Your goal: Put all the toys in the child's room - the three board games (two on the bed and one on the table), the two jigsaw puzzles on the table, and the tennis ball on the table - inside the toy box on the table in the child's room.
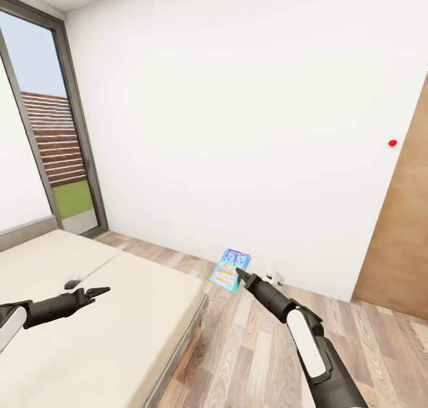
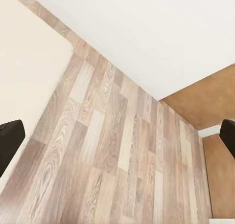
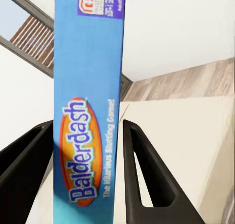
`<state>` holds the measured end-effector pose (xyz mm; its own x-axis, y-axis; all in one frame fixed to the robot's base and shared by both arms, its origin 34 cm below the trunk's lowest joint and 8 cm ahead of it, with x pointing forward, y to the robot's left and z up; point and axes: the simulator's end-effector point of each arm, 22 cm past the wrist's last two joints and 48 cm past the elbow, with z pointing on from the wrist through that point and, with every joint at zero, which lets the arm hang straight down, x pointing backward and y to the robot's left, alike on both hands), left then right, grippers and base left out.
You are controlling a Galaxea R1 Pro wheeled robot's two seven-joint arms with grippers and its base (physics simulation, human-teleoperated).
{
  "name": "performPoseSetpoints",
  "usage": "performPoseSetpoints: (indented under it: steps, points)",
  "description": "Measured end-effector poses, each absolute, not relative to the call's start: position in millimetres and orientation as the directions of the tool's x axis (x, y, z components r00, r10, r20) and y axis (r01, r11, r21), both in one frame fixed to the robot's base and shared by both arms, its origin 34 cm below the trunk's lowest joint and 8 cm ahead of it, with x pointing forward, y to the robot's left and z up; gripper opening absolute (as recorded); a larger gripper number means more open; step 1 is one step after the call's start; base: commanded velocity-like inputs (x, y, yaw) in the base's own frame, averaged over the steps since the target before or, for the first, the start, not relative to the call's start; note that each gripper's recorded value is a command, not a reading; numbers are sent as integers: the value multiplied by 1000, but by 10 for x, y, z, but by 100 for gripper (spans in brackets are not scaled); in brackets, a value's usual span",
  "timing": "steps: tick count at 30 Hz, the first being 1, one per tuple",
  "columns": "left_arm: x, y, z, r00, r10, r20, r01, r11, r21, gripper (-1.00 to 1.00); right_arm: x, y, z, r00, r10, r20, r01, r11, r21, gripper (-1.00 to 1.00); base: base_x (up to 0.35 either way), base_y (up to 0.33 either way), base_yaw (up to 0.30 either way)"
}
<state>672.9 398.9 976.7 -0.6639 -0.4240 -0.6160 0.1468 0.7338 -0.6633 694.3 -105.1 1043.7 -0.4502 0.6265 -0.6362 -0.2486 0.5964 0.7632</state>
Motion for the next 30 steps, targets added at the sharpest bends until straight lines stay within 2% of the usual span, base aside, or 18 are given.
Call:
performPoseSetpoints:
  steps: [12, 30]
  points:
    - [6736, 3969, 9688, -673, -425, -605, 139, 731, -668, 100, 6975, -1131, 10356, -449, 640, -624, -226, 594, 772, -100, 0, 0, -181]
    - [6737, 3956, 9713, -670, -426, -608, 151, 723, -674, 100, 6979, -1140, 10342, -449, 639, -624, -224, 595, 771, -100, 0, 0, -267]
